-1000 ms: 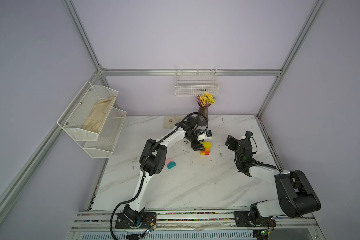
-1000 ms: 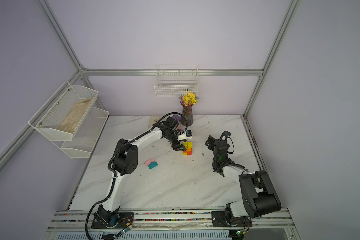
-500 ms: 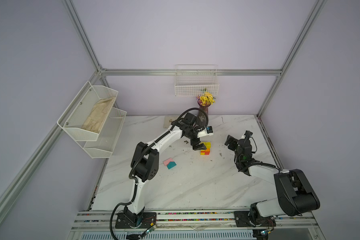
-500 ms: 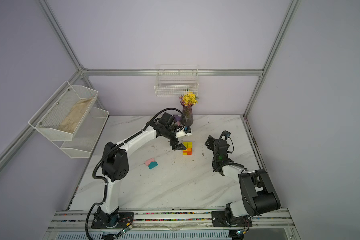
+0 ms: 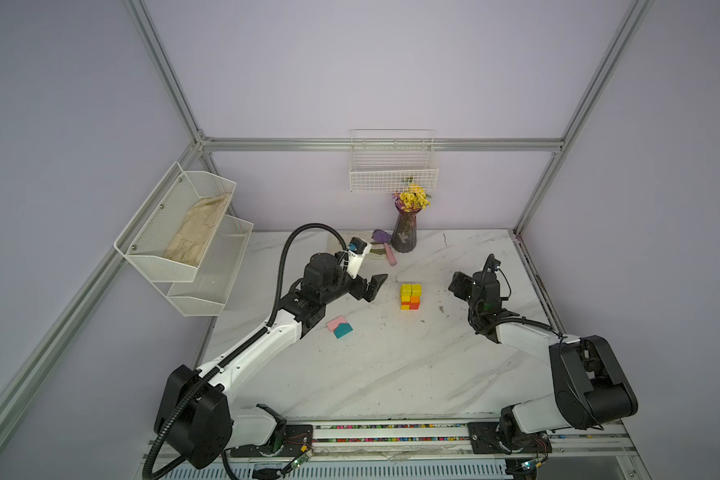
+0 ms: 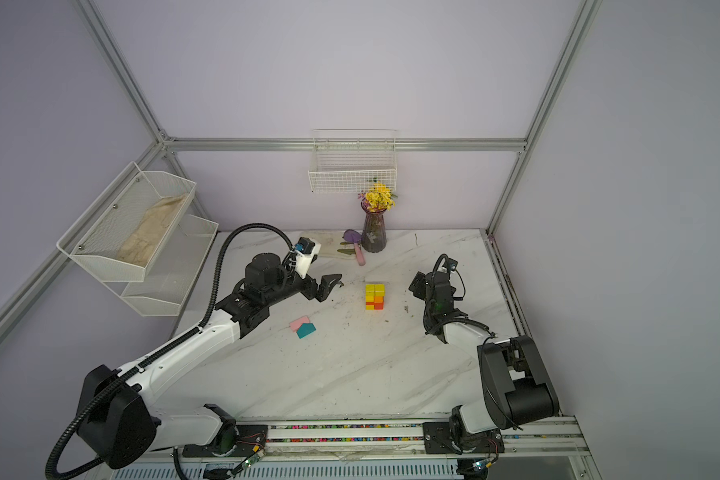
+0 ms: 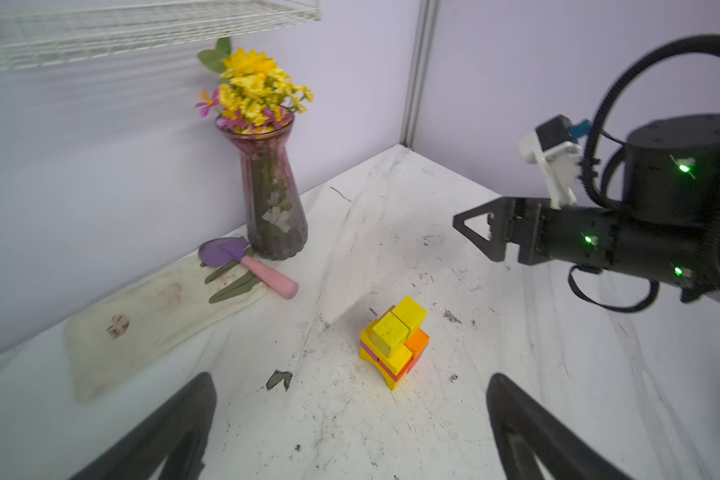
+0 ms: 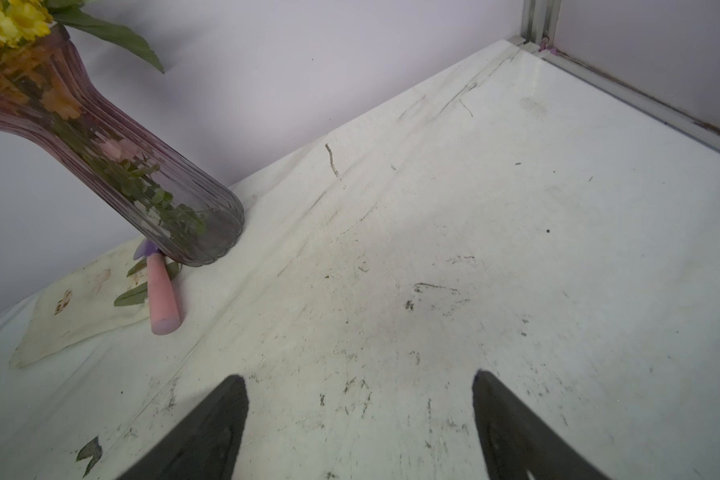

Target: Build the wood block tower

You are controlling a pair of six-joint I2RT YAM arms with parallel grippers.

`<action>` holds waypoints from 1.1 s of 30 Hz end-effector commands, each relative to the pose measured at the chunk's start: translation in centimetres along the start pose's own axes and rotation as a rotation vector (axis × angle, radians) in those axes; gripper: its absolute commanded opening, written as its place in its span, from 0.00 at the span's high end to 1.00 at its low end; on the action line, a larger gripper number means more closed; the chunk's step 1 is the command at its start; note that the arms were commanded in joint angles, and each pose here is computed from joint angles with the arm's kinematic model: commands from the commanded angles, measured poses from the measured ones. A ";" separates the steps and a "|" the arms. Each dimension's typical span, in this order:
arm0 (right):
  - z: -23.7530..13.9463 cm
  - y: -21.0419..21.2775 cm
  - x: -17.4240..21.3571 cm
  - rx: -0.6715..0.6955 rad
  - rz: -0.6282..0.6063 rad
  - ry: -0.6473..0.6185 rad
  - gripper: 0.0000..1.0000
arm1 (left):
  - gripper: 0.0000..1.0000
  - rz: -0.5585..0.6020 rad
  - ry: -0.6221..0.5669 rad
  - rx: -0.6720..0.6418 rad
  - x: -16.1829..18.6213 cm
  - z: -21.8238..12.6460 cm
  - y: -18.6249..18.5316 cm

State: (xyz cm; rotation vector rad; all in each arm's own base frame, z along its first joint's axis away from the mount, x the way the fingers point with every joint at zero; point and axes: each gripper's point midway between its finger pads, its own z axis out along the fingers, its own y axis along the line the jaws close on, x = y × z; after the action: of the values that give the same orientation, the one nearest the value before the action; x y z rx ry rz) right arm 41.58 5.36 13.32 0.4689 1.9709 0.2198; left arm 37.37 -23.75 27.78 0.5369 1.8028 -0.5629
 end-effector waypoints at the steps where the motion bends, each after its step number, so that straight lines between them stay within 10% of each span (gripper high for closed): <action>1: -0.4 0.3 0.6 -0.024 -0.016 0.041 0.13 | 0.00 -0.283 0.017 -0.064 2.6 1.6 2.3; 8: -0.9 1.5 1.3 -0.107 -0.028 0.067 0.13 | 0.00 -0.436 0.176 -0.001 9.3 5.9 2.2; 33: 1.0 7.1 6.0 -0.237 -0.150 0.222 0.16 | 0.05 -0.500 0.262 0.014 12.8 11.1 1.8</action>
State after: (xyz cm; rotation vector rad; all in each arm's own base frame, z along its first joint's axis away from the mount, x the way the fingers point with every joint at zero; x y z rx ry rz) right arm 41.73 12.82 10.79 0.2094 2.1247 0.4275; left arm 40.64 -26.56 8.09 0.1443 2.3190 -0.8349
